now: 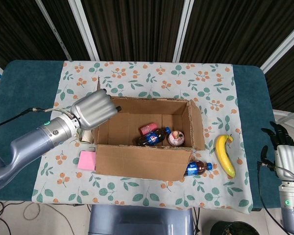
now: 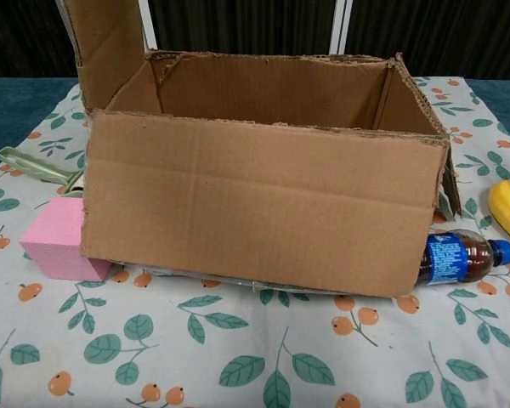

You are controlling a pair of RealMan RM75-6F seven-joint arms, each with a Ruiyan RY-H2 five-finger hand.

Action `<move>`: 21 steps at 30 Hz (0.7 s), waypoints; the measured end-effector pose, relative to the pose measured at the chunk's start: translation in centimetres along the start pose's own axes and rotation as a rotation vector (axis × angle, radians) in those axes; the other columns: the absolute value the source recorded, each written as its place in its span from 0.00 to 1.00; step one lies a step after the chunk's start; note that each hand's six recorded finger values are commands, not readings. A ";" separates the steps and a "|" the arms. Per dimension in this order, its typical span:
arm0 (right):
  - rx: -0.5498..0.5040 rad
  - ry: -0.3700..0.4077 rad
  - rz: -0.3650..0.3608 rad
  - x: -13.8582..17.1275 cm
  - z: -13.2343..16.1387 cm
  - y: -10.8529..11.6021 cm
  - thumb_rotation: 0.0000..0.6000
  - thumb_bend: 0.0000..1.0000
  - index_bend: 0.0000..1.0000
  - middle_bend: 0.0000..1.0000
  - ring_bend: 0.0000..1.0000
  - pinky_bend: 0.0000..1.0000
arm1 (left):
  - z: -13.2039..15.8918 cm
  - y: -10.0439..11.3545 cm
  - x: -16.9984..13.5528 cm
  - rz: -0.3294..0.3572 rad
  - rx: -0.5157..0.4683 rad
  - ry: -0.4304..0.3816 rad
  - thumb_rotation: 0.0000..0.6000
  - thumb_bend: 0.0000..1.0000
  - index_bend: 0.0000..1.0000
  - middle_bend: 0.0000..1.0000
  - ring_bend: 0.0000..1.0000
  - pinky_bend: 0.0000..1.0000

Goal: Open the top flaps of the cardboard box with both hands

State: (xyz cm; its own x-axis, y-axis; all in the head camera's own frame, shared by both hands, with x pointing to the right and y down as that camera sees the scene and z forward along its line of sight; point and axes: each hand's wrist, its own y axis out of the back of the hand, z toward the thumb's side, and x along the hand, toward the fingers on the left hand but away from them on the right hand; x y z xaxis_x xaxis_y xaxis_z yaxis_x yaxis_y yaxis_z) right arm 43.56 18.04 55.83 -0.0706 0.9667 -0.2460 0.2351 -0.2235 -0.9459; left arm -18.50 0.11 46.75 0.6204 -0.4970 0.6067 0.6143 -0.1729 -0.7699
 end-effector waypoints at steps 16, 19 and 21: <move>-0.013 -0.005 0.015 0.1 0.1 -0.2 1.00 0.73 0.24 0.12 0.09 0.23 | -2.6 -5.6 -6.8 -0.102 -0.070 0.100 1.00 1.00 0.39 0.61 0.51 0.53; -0.011 -0.001 0.017 0.2 0.2 -0.2 1.00 0.74 0.24 0.12 0.09 0.23 | -3.1 -6.8 -8.1 -0.111 -0.108 0.131 1.00 0.99 0.39 0.61 0.51 0.53; -0.007 0.000 0.018 0.2 0.2 -0.3 1.00 0.74 0.24 0.12 0.09 0.23 | -3.3 -7.6 -8.9 -0.105 -0.135 0.154 1.00 0.91 0.38 0.60 0.51 0.53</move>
State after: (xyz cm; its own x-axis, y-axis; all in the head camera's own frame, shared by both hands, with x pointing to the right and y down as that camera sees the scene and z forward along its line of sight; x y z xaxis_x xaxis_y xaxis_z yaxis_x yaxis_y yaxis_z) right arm 43.32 18.26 55.98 -0.0667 0.9625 -0.2631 0.2433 -0.2401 -0.9398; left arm -30.33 3.03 46.49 0.4680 -0.5925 0.6557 0.5943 -0.3382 -0.7297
